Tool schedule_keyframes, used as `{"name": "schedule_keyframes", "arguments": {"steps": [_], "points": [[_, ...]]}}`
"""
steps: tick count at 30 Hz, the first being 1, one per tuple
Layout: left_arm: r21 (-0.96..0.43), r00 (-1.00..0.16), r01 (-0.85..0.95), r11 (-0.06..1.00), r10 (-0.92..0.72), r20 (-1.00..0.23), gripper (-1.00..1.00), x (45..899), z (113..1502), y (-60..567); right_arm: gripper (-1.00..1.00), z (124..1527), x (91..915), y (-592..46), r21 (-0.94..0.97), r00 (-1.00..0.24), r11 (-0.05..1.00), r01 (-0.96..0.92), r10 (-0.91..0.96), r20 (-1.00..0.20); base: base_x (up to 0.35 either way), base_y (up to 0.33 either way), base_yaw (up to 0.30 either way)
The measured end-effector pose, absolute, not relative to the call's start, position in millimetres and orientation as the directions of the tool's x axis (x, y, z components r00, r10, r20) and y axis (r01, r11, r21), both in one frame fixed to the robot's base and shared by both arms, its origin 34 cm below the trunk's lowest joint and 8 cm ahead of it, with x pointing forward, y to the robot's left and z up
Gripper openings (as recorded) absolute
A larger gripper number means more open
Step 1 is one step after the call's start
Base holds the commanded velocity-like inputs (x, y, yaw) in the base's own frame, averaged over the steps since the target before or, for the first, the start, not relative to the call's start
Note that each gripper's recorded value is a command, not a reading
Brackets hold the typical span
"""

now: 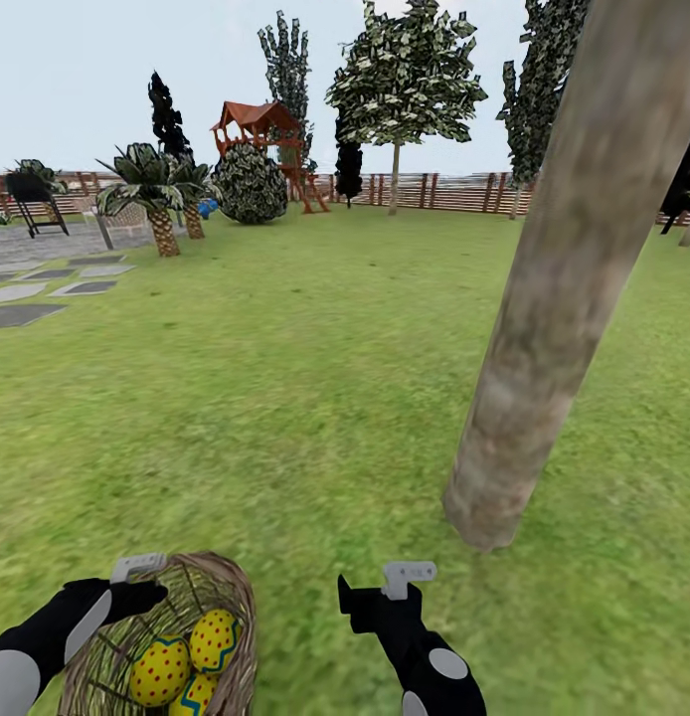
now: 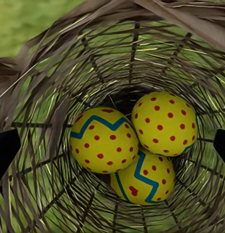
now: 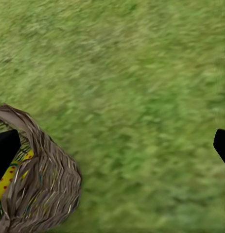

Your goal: Take the three Easter eggs out of the wicker basket on the lawn in the garden, then place them on the lawn next to a single tree (choose any tree) so that all three eggs are next to the same tree and none are left in the basket.

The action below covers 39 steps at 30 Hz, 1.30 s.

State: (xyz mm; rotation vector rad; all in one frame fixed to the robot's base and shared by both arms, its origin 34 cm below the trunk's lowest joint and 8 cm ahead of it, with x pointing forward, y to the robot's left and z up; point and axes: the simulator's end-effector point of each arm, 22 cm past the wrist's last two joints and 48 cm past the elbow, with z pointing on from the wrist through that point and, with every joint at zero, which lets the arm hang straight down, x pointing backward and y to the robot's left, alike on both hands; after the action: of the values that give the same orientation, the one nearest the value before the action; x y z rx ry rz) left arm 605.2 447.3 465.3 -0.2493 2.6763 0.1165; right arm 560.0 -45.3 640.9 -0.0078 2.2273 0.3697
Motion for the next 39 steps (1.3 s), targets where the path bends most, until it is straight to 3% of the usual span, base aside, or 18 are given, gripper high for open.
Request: {"name": "schedule_keyframes", "arguments": {"steps": [39], "points": [[0.035, -0.871, -0.185, 0.982, -0.148, -0.469, 1.0, 594, 390, 457, 1.0, 559, 544, -45, 0.262, -0.634, 0.956, -0.133, 0.121, -0.764, 0.0, 0.0, 0.0]]}}
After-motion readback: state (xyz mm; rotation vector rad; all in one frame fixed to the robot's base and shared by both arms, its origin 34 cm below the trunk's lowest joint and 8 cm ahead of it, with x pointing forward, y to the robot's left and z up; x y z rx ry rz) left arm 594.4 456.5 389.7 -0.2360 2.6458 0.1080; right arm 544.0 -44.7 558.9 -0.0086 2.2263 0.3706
